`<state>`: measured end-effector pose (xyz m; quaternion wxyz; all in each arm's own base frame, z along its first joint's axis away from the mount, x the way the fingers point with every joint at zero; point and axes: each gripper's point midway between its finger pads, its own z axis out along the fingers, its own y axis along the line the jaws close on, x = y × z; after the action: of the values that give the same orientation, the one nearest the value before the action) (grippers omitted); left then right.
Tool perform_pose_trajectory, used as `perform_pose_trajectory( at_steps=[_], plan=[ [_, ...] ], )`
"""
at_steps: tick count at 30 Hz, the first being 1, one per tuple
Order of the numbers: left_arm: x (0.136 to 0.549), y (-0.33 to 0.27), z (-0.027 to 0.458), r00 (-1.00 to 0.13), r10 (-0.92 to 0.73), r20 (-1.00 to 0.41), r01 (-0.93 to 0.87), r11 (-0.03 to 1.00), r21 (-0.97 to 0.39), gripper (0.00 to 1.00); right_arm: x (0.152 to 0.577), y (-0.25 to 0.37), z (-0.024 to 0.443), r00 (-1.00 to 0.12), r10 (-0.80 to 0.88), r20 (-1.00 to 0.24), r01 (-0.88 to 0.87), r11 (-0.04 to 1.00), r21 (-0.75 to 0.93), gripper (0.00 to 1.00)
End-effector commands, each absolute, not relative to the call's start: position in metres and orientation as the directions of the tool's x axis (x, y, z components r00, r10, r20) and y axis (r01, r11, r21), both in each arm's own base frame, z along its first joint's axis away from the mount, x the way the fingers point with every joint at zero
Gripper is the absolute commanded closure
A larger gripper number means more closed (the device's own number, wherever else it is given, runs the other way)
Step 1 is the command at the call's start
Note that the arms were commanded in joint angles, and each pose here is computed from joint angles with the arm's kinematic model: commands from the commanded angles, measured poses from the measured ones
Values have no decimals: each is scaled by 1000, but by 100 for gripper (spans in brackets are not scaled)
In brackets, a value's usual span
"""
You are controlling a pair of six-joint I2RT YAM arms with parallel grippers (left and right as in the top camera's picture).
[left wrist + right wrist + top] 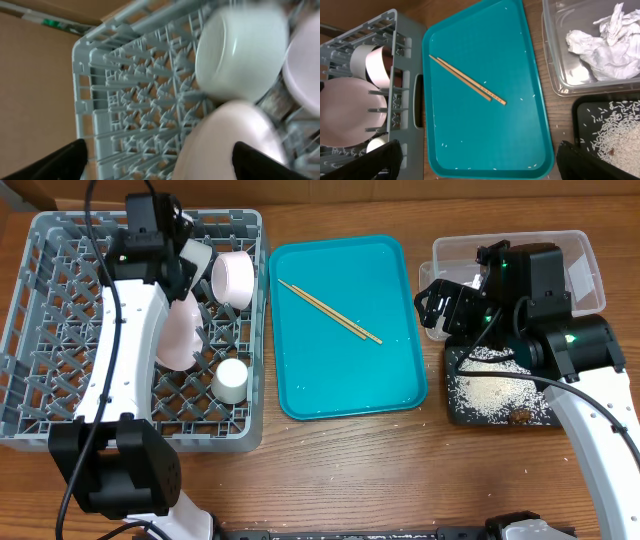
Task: Sort waste into correct bins and load items into the dishwasher
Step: 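Move left gripper back over the teal tray toward the chopsticks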
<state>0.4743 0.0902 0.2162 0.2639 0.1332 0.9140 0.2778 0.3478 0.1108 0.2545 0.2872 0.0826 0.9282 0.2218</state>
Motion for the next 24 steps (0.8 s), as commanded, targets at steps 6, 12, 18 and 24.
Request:
perform_pose_trajectory(
  at_steps=[6, 12, 18, 24],
  plan=[
    [485, -54, 311, -588, 174, -790, 253, 967, 25, 0, 355, 112, 264, -799, 286, -528, 5, 883, 470, 0],
    [481, -114, 272, -728, -128, -674, 72, 963, -261, 0, 358, 102, 261, -784, 296, -546, 42, 902, 429, 0],
    [499, -196, 207, -759, -30, -650, 131, 971, -198, 0, 358, 102, 260, -786, 295, -543, 44, 903, 428, 0],
    [504, -250, 116, -842, -40, -539, 119, 959, -257, 0, 353, 101, 256, -802, 292, -522, 55, 905, 422, 0]
  ],
)
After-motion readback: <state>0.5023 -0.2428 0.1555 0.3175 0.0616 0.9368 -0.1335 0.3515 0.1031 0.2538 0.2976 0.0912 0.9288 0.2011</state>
